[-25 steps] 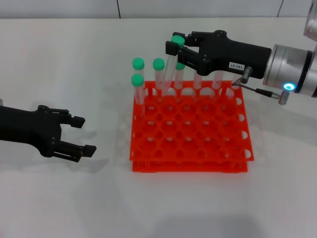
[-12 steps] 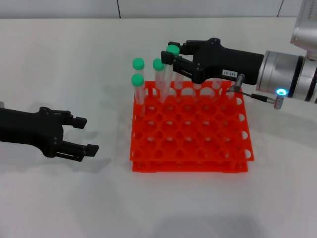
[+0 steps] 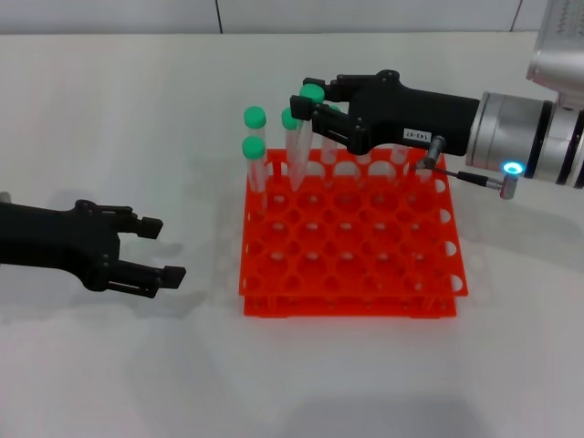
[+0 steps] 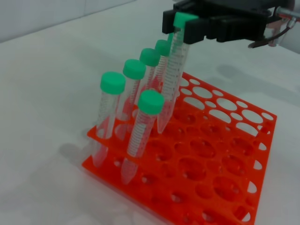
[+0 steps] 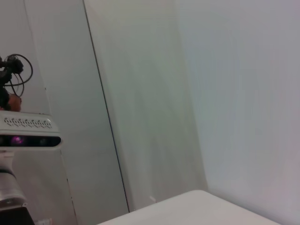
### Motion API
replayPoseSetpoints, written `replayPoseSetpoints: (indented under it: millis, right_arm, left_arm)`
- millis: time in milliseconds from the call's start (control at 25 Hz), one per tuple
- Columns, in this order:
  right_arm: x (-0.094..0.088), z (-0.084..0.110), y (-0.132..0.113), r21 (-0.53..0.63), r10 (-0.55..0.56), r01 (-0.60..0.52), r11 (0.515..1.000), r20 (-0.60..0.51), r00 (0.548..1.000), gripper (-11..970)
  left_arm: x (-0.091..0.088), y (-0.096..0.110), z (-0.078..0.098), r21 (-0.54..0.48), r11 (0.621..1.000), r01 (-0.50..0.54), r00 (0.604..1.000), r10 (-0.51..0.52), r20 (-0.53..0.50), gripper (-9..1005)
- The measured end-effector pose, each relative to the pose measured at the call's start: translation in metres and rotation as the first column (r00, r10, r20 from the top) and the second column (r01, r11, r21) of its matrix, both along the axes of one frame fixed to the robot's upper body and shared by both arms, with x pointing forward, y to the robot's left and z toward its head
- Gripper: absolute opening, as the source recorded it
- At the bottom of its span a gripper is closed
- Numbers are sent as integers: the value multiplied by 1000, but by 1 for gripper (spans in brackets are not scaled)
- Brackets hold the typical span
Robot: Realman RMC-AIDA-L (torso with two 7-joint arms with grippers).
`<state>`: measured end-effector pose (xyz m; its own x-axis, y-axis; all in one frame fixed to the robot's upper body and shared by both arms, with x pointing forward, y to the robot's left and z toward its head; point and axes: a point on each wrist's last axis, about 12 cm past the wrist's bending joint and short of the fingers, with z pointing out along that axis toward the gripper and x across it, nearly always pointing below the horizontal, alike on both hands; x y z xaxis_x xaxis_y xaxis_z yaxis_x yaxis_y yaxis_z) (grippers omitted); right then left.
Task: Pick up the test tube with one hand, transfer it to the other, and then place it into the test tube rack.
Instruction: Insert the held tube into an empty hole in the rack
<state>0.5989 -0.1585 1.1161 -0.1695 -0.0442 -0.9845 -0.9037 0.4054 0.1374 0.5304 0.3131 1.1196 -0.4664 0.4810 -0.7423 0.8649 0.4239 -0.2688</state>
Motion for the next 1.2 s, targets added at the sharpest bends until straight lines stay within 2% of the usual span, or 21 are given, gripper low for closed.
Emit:
replayPoseSetpoints:
  millis: [1200]
  right_arm:
    - [3,-1,-1,-17,-25,25,1000,4,1000,266]
  left_arm:
    - [-2,2,-1,-2,1000,-7,1000,7,3,881]
